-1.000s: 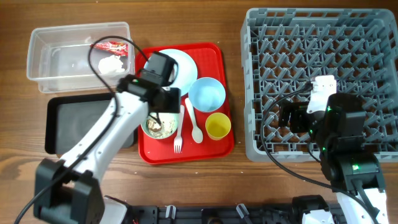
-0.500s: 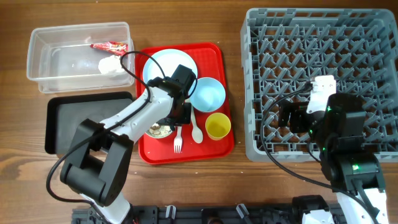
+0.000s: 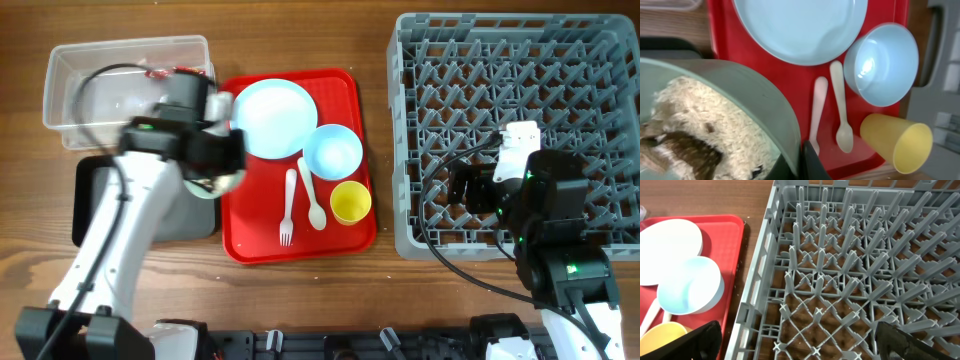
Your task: Sort waste into correct bins and load items into the dishwasher rack
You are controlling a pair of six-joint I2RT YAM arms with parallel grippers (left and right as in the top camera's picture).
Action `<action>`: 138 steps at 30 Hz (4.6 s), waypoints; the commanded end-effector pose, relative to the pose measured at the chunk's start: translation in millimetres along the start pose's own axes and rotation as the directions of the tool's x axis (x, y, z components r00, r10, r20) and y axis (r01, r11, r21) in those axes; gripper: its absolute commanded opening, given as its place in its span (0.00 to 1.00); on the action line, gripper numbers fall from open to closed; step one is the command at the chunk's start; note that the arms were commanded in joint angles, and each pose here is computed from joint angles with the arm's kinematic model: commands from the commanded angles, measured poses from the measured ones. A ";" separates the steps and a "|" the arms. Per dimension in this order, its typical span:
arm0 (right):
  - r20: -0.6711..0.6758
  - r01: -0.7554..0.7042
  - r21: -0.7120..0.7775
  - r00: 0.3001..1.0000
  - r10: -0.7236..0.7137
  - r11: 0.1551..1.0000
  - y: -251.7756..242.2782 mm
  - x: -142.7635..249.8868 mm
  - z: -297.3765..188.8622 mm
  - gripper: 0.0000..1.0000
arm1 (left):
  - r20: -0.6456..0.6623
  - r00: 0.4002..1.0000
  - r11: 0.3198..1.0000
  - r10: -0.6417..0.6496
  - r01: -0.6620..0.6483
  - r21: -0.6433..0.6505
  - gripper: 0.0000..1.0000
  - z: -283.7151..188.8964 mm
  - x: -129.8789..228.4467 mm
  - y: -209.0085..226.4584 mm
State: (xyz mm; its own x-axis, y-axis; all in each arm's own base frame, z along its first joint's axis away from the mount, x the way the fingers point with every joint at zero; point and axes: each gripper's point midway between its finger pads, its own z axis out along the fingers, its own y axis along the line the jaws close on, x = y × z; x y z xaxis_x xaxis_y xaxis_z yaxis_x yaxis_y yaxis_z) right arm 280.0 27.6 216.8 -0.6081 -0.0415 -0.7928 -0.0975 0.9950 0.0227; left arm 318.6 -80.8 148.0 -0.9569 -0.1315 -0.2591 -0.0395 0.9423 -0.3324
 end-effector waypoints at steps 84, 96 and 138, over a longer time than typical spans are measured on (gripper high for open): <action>0.052 -0.042 -0.076 0.998 0.046 0.996 12.4 -19.1 -1.2 1.00 | -0.194 0.933 0.909 0.303 -0.222 0.352 0.04 53.5 46.1 -167.3; 0.114 0.109 -0.959 0.993 0.006 0.261 162.9 -45.2 -22.4 0.99 | -0.059 0.941 0.460 0.333 -0.108 0.881 0.04 -35.5 4.4 -225.0; -0.289 -0.228 0.053 0.928 0.233 0.972 -36.3 -25.6 -19.9 0.37 | 0.047 0.997 0.998 -0.069 0.069 -0.001 0.73 -0.3 -45.4 -12.4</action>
State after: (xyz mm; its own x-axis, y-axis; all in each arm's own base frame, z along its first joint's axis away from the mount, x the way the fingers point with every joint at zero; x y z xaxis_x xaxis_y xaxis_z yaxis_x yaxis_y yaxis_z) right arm 285.2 35.1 239.8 -0.8208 0.1302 -0.5562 -0.0709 0.9429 0.3253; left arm 361.7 -92.2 159.7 -0.9425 -0.2259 -0.2463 -0.1211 0.9177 -0.3783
